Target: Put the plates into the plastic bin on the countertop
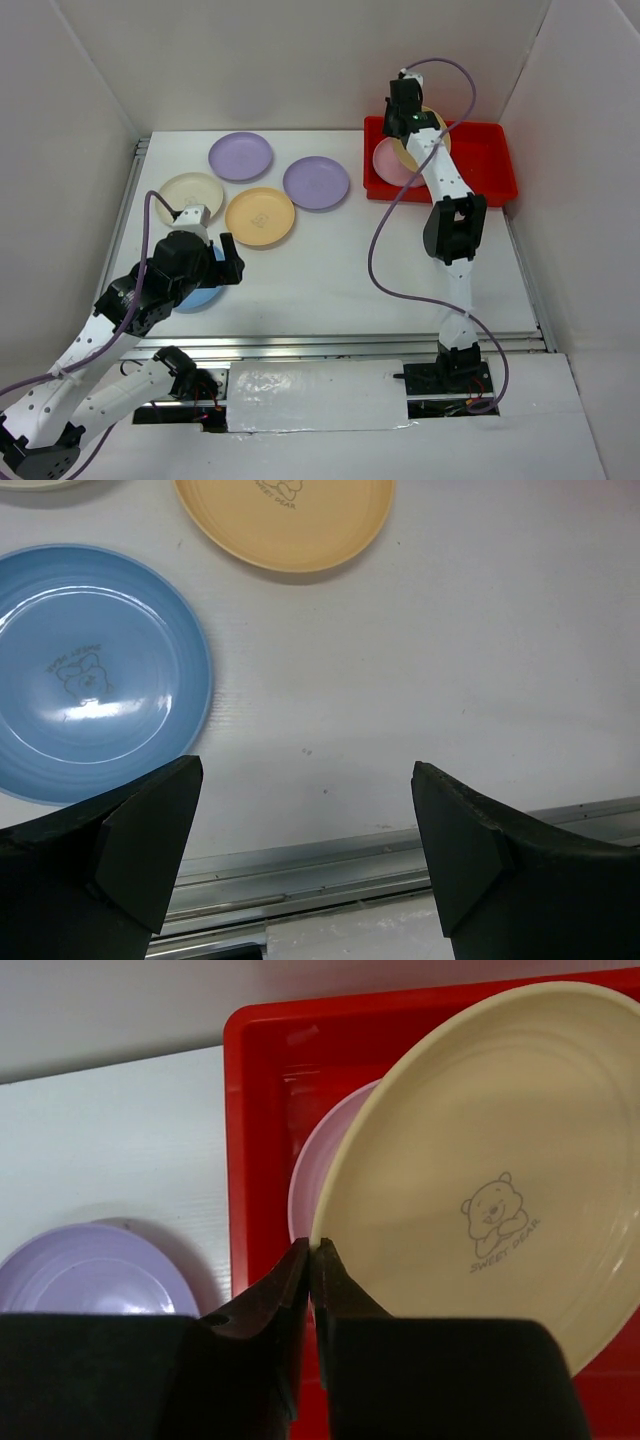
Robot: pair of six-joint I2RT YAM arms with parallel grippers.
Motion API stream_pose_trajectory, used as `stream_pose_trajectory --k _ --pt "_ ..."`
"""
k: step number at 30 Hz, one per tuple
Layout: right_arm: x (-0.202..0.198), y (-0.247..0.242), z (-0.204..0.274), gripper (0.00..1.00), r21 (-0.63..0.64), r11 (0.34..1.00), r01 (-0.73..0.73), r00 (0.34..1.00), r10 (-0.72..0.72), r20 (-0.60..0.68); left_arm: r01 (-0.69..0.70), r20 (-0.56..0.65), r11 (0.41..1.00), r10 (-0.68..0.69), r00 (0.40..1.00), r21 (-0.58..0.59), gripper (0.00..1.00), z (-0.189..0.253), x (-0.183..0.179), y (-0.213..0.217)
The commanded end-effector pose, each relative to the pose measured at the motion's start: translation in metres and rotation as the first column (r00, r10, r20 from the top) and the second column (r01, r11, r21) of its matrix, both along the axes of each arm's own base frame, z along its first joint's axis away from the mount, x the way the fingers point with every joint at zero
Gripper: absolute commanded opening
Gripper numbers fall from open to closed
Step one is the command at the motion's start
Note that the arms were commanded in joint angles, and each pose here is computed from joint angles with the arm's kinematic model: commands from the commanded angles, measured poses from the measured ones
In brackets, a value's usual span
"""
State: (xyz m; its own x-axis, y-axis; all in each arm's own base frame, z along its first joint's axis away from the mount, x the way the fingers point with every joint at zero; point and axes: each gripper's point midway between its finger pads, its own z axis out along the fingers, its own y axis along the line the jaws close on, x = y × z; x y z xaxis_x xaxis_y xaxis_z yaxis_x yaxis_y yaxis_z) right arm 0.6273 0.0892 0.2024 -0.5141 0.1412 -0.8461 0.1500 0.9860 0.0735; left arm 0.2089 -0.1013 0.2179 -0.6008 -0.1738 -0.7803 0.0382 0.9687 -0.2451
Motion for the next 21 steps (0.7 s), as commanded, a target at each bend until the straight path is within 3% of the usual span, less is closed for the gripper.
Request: stream_pose_trajectory --k 1,2,4,5,6,10,11,13,14,15,16,18,19,21 --pt "0.016 0.007 0.019 0.12 0.017 0.999 -0.04 0.995 0.038 0.089 0.026 0.04 1.0 -0.025 0.999 -0.014 0.99 0.008 0.006 -0.006" --pt "0.017 0.009 0.02 0.31 0.029 0.999 -0.044 0.995 0.041 0.09 0.025 0.04 1.0 -0.024 0.999 -0.015 0.99 0.008 0.006 -0.006" --pt "0.015 0.017 0.032 0.55 0.057 0.995 -0.085 0.991 0.079 0.104 0.027 0.037 1.0 -0.027 0.999 -0.013 0.99 0.007 0.006 -0.006" --pt "0.011 0.023 0.048 0.84 0.065 0.994 -0.09 0.988 0.081 0.132 0.026 0.035 1.0 -0.026 0.999 -0.01 0.99 0.006 0.006 -0.006" --pt "0.008 0.027 0.062 1.0 0.065 0.993 -0.094 0.984 0.082 0.157 0.026 0.035 1.0 -0.025 0.999 -0.011 0.99 0.006 0.006 -0.006" --pt "-0.023 0.052 0.124 1.0 0.072 0.987 -0.143 0.962 0.121 0.244 0.022 0.031 1.0 -0.022 0.999 -0.007 0.99 0.005 0.006 -0.005" --pt "-0.042 0.055 0.161 1.0 0.085 0.985 -0.151 0.947 0.119 0.299 0.018 0.032 1.0 -0.018 0.999 -0.006 0.99 0.005 0.007 -0.005" --pt "-0.065 0.08 0.154 1.0 0.117 0.974 -0.192 0.949 0.154 0.273 0.006 0.039 1.0 -0.006 0.999 -0.009 0.99 0.008 0.006 -0.003" --pt "-0.086 0.087 0.176 1.0 0.142 0.964 -0.223 0.937 0.172 0.306 -0.011 0.042 1.0 0.011 0.999 -0.006 0.99 0.008 0.007 0.0" --pt "-0.097 0.1 0.172 1.0 0.165 0.952 -0.257 0.934 0.201 0.296 -0.024 0.044 1.0 0.025 0.999 -0.007 0.99 0.009 0.007 0.002" --pt "-0.112 0.124 0.133 1.0 0.198 0.937 -0.289 0.945 0.246 0.215 -0.038 0.048 0.999 0.038 0.998 -0.007 0.99 0.01 0.005 0.006" --pt "-0.137 0.151 0.131 1.0 0.247 0.902 -0.355 0.925 0.301 0.232 -0.094 0.066 0.996 0.095 0.993 -0.01 0.99 0.014 0.007 0.015" --pt "-0.157 0.179 0.094 1.0 0.267 0.885 -0.381 0.923 0.349 0.16 -0.115 0.069 0.993 0.115 0.991 -0.01 0.99 0.015 0.004 0.019" --pt "-0.167 0.196 0.07 1.0 0.274 0.893 -0.357 0.934 0.333 0.13 -0.189 0.085 0.982 0.189 0.978 -0.009 0.99 0.019 0.004 0.032"
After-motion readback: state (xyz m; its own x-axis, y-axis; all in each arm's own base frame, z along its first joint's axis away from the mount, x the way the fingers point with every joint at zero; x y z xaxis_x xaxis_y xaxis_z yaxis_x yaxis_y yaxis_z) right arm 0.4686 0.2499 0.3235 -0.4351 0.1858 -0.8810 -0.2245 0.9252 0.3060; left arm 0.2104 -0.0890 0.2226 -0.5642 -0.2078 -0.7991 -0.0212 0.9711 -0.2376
